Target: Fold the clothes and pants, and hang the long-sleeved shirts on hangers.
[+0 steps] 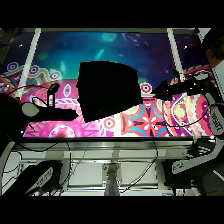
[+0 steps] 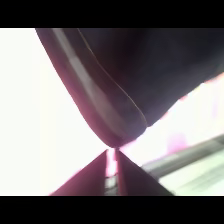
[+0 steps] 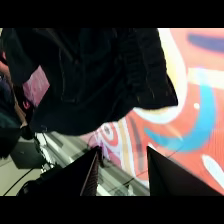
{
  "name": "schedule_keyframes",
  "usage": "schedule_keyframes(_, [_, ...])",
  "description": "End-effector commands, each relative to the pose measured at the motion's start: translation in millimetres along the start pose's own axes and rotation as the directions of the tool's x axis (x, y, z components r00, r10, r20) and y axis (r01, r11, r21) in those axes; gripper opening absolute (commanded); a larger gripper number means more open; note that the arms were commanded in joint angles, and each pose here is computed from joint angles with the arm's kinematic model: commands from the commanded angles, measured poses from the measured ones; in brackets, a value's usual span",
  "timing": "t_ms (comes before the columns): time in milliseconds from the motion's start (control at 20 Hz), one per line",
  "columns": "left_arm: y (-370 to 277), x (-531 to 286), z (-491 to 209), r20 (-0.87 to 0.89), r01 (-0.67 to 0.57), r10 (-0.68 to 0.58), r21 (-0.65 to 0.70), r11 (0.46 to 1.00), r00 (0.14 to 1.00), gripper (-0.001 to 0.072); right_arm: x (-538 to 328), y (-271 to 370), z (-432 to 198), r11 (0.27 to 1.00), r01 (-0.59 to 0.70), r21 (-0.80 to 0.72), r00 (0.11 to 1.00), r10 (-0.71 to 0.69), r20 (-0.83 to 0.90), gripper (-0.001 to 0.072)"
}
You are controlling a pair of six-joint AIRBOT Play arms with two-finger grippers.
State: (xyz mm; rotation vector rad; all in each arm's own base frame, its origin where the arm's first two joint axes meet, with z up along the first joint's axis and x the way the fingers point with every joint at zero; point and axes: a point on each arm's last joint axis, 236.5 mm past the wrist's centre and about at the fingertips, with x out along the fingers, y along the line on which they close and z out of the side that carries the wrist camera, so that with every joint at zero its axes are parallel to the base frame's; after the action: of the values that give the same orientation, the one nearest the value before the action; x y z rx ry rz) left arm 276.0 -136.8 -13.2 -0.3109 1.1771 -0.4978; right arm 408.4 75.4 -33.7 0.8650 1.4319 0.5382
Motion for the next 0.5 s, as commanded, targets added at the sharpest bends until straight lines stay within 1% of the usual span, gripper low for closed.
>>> schedule_keyframes(0, [-14.2,12.6,-8.1,0.024,0.118,-0.117,-0.011,0.993,0.993,0.0547,4.3,-4.5,20.2,0.997,0.062,-0.04,0.996,-0.059,0.063,0.0356])
schedule_keyframes(150, [-17.5,25.3,-2.7,0.029,0.169,-0.168,-0.06,0.984,0.985,0.0548,-3.5,-5.2,28.8,0.992,0.103,-0.073,0.992,-0.097,0.085,0.0359])
schedule_keyframes(200, [-23.5,29.5,0.6,0.038,0.21,-0.208,-0.07,0.975,0.977,0.0548,-4.1,-4.2,29.8,0.992,0.102,-0.075,0.992,-0.095,0.088,0.0409])
schedule_keyframes(250, [-28.1,33.1,5.7,0.054,0.245,-0.242,-0.074,0.967,0.969,0.0548,-4.0,-4.2,29.3,0.992,0.102,-0.075,0.992,-0.095,0.086,0.0545])
schedule_keyframes(300, [-29.4,37.9,10.3,0.069,0.268,-0.263,-0.083,0.96,0.962,0.0549,-4.0,-4.5,29.5,0.992,0.103,-0.075,0.992,-0.096,0.087,0.0591])
schedule_keyframes(400, [-29.4,47.6,13.1,0.075,0.3,-0.293,-0.136,0.944,0.953,0.0547,-3.9,-4.1,28.9,0.992,0.101,-0.075,0.992,-0.095,0.084,0.0591])
schedule_keyframes(450, [-29.0,51.7,12.9,0.072,0.31,-0.302,-0.161,0.937,0.951,0.0529,-3.9,-4.2,28.8,0.992,0.101,-0.075,0.992,-0.095,0.083,0.0591])
